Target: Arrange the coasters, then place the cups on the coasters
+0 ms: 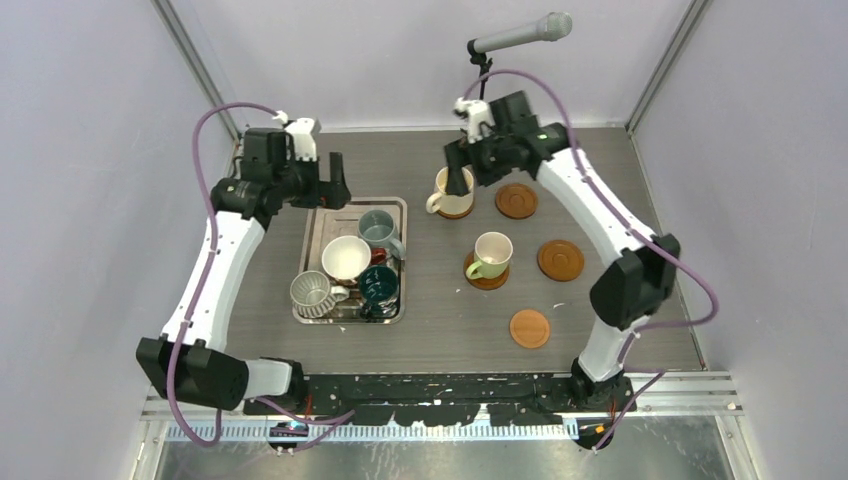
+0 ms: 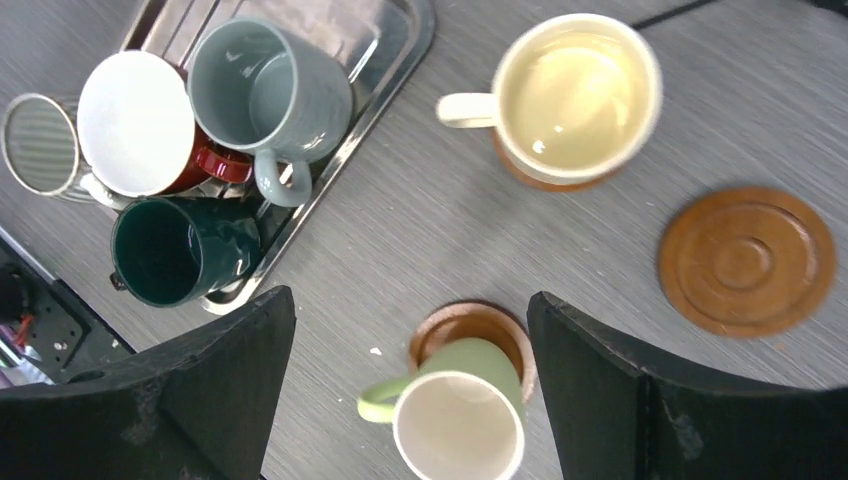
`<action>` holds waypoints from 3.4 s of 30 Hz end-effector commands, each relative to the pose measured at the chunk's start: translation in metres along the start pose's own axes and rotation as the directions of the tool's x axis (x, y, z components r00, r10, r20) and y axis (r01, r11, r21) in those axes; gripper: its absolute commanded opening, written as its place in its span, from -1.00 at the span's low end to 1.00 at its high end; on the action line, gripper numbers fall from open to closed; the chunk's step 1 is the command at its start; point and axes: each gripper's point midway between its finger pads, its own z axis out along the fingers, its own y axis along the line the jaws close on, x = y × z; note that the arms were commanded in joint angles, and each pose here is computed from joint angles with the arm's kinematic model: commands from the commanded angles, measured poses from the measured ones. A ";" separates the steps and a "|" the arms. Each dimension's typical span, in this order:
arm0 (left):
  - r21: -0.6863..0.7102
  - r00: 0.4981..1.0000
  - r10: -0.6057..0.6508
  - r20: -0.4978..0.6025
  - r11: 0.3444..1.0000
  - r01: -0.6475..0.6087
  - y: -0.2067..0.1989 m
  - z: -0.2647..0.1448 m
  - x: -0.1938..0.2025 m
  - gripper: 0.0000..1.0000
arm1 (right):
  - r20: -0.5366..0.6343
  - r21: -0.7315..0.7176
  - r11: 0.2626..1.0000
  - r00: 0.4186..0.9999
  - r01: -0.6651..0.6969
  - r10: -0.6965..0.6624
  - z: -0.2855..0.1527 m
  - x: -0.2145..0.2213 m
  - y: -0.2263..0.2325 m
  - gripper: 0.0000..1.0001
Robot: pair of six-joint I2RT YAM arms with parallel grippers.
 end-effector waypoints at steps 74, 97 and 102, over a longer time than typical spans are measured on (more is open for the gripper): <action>-0.055 0.973 -0.206 0.108 0.976 0.213 0.041 -0.027 -0.010 0.99 | -0.018 -0.029 0.954 0.954 0.297 -0.298 0.135 0.007 0.146 -0.99; -0.092 0.959 -0.242 0.148 0.962 0.257 0.056 -0.033 -0.018 0.99 | 0.197 0.036 0.975 0.955 0.217 -0.220 0.029 -0.051 0.124 -0.99; -0.085 0.958 -0.246 0.149 0.962 0.260 0.055 -0.033 -0.019 0.99 | 0.195 0.097 0.991 0.974 0.094 -0.112 -0.002 -0.037 0.071 -1.00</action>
